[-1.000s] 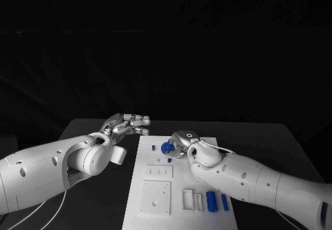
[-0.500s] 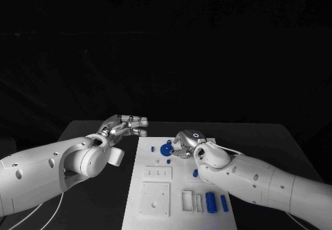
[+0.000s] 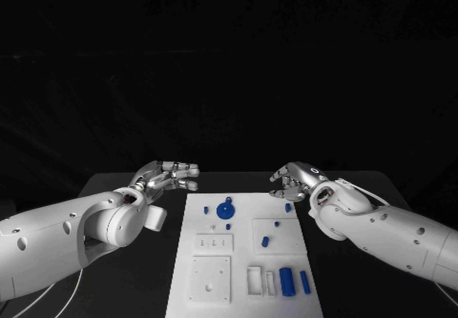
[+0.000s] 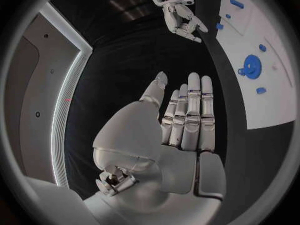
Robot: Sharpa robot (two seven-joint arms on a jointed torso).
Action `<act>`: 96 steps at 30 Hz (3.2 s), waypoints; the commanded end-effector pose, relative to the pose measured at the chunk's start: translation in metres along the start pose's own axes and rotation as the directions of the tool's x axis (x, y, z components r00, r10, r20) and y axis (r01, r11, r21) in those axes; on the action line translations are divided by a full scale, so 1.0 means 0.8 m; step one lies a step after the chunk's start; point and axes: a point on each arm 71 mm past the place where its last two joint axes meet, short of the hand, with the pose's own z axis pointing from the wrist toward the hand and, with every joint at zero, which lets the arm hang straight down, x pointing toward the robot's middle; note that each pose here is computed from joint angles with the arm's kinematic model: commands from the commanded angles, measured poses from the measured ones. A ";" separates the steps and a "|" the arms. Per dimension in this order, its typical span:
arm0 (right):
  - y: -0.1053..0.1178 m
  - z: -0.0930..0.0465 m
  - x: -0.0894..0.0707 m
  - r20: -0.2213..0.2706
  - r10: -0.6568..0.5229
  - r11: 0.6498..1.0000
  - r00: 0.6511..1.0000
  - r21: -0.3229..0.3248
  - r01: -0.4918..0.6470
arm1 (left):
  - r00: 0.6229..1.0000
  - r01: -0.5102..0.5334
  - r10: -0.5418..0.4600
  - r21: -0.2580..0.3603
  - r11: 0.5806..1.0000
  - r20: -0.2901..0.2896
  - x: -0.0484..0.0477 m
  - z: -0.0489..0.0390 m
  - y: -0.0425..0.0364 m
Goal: Assemble the parts on the task board
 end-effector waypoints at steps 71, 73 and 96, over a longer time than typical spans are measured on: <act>-0.106 -0.012 0.072 -0.211 0.128 0.991 0.969 0.059 -0.118 | 1.000 0.000 0.000 0.004 1.000 -0.031 -0.004 0.002 0.0111; -0.105 -0.012 0.073 -0.213 0.129 0.991 0.969 0.059 -0.119 | 0.999 0.000 0.000 0.004 1.000 -0.032 -0.004 0.002 0.0111; -0.105 -0.010 0.069 -0.143 0.116 0.992 0.983 0.068 -0.107 | 0.999 -0.007 0.006 -0.006 1.000 -0.038 -0.004 0.002 0.0120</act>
